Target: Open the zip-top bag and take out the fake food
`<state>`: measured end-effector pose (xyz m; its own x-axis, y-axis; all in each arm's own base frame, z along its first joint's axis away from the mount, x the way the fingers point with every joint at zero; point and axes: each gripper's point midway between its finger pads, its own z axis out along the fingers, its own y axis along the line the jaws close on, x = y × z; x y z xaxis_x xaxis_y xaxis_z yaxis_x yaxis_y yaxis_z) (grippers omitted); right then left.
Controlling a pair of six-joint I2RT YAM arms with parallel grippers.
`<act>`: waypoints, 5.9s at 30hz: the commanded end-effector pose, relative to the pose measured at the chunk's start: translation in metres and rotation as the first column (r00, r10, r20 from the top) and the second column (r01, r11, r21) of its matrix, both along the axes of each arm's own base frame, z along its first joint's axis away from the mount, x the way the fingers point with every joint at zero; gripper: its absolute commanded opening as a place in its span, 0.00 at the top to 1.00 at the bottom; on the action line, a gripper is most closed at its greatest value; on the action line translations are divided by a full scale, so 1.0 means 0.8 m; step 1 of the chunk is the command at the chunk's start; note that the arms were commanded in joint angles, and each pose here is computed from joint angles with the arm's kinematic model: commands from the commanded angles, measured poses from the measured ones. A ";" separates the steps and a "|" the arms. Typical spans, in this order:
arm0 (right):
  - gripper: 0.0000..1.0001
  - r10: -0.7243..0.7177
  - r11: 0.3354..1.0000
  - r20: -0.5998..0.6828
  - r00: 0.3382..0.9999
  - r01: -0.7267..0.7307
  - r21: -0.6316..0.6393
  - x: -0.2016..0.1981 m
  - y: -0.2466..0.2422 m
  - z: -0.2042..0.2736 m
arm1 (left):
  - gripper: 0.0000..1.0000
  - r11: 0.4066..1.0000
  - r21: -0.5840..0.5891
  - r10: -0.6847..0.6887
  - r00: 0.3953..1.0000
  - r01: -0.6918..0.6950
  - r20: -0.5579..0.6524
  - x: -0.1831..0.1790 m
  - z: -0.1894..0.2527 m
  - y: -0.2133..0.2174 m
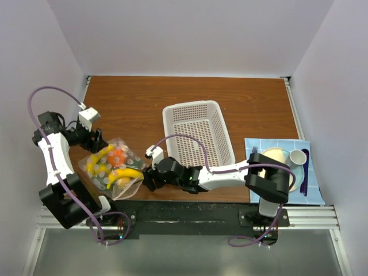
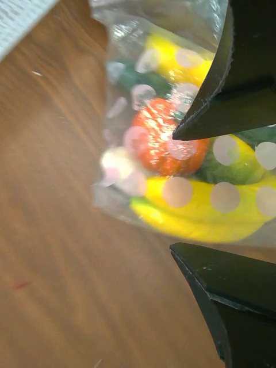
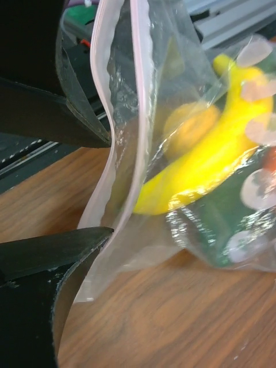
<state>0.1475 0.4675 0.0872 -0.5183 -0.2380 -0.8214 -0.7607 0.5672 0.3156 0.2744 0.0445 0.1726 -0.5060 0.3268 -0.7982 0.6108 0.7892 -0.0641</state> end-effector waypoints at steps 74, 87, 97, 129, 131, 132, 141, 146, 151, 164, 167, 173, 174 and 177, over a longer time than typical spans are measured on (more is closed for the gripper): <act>0.80 -0.093 0.972 0.302 0.949 0.152 -0.177 -0.003 0.007 -0.025 | 1.00 0.913 0.295 0.306 0.951 -0.282 -0.039 0.015 -0.112 0.044; 0.77 -0.113 0.936 0.254 0.961 0.189 -0.297 -0.011 -0.051 0.008 | 1.00 0.857 0.268 0.441 0.895 -0.440 0.061 0.025 -0.070 0.060; 0.82 -0.098 0.848 0.308 0.946 0.242 -0.471 0.005 -0.044 0.007 | 1.00 0.832 0.358 0.397 0.906 -0.423 0.148 0.002 -0.050 0.064; 0.40 -0.540 0.527 0.352 0.765 0.633 -0.568 0.202 -0.307 0.124 | 1.00 0.805 0.289 0.491 0.855 -0.518 0.165 -0.026 0.014 0.053; 0.32 -0.539 0.530 0.344 0.769 0.627 -0.571 0.206 -0.299 0.116 | 1.00 0.775 0.332 0.509 0.842 -0.538 0.177 -0.030 0.000 0.064; 0.18 -0.543 0.532 0.342 0.767 0.629 -0.567 0.207 -0.297 0.116 | 1.00 0.765 0.360 0.509 0.844 -0.534 0.171 -0.037 -0.015 0.068; 0.01 -0.496 0.713 0.333 0.802 0.595 -0.372 0.176 -0.250 0.192 | 1.00 0.694 0.462 0.531 0.826 -0.552 0.189 -0.048 -0.057 0.092; 0.18 -0.301 0.892 0.288 0.909 0.375 -0.252 0.093 -0.165 0.182 | 1.00 0.699 0.474 0.530 0.833 -0.536 0.161 -0.054 -0.080 0.091; 0.33 -0.103 0.950 0.258 0.961 0.172 -0.260 0.034 -0.109 0.106 | 1.00 0.706 0.485 0.517 0.844 -0.516 0.145 -0.057 -0.092 0.089; 0.41 -0.007 0.956 0.247 0.969 0.079 -0.282 0.044 -0.021 0.024 | 1.00 0.716 0.511 0.482 0.866 -0.476 0.132 -0.050 -0.111 0.090; 0.39 -0.001 0.953 0.257 0.967 0.079 -0.293 0.051 -0.007 0.011 | 1.00 0.727 0.510 0.473 0.874 -0.460 0.114 -0.049 -0.118 0.085; 0.43 -0.041 0.910 0.285 0.958 0.153 -0.386 0.062 -0.031 -0.001 | 1.00 0.715 0.552 0.455 0.885 -0.429 0.097 -0.050 -0.130 0.091; 0.43 -0.056 0.916 0.296 0.953 0.167 -0.365 0.062 -0.040 0.014 | 1.00 0.711 0.560 0.449 0.888 -0.424 0.102 -0.050 -0.131 0.093; 0.43 -0.076 0.895 0.304 0.950 0.199 -0.399 0.057 -0.087 -0.001 | 1.00 0.710 0.562 0.447 0.888 -0.424 0.105 -0.046 -0.133 0.094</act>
